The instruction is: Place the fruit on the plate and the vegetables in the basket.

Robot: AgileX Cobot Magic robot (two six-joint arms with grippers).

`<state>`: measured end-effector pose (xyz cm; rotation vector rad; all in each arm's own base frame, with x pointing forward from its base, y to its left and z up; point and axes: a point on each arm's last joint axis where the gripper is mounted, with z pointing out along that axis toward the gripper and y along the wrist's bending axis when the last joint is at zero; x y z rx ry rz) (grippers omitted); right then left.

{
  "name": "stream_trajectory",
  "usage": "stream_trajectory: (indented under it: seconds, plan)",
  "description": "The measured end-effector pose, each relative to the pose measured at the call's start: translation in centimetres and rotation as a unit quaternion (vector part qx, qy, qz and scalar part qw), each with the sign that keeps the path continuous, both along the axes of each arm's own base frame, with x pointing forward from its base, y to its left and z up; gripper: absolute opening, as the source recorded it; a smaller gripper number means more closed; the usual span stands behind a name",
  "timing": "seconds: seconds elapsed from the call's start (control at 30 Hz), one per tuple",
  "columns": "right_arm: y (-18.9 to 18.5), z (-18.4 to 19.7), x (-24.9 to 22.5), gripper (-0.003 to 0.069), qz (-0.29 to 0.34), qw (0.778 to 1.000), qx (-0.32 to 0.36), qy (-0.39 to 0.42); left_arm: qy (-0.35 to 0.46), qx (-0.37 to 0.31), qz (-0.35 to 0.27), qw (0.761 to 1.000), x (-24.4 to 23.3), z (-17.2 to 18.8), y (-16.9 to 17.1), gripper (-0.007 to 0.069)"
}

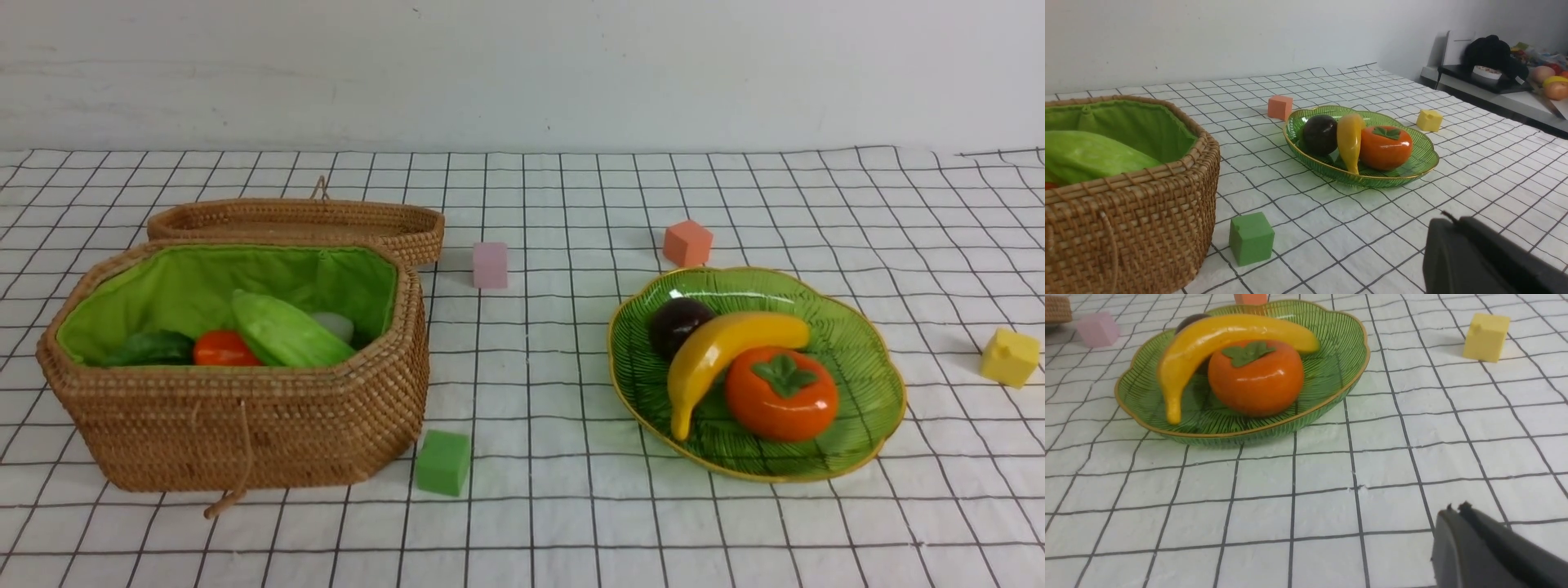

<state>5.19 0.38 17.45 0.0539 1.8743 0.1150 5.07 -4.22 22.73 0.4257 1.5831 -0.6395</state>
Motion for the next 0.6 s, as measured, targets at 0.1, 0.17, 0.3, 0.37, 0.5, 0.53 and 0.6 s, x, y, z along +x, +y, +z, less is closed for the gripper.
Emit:
stream_trajectory:
  seconds: [0.1, 0.17, 0.3, 0.37, 0.5, 0.53, 0.6]
  plan:
    - [0.00, 0.03, 0.01, -0.0008, 0.000, 1.000, 0.000, -0.001, 0.000, 0.000, 0.000, 1.000, 0.01, -0.04, 0.00, -0.0013]
    - [0.00, 0.03, 0.01, -0.0008, 0.000, 1.000, 0.000, -0.001, 0.000, 0.000, 0.000, 1.000, 0.00, -0.04, 0.00, -0.0013]
    - [0.00, 0.03, 0.01, -0.0007, 0.000, 1.000, 0.000, -0.001, 0.000, 0.000, 0.000, 1.000, 0.00, -0.04, 0.00, -0.0013]
    - [0.00, 0.03, 0.01, -0.0006, 0.000, 1.000, 0.000, -0.002, 0.000, 0.000, 0.000, 1.000, 0.00, -0.04, 0.00, -0.0013]
    - [0.00, 0.03, 0.01, -0.0004, 0.000, 1.000, 0.000, -0.002, 0.000, 0.000, 0.000, 1.000, 0.00, -0.04, 0.00, -0.0013]
    - [0.00, 0.03, 0.01, -0.0003, 0.000, 1.000, 0.000, -0.002, 0.000, 0.000, 0.000, 1.000, 0.00, -0.04, 0.00, -0.0013]
    - [0.00, 0.03, 0.01, -0.0003, 0.000, 1.000, 0.000, -0.002, 0.000, 0.000, 0.000, 1.000, 0.00, -0.04, 0.00, -0.0012]
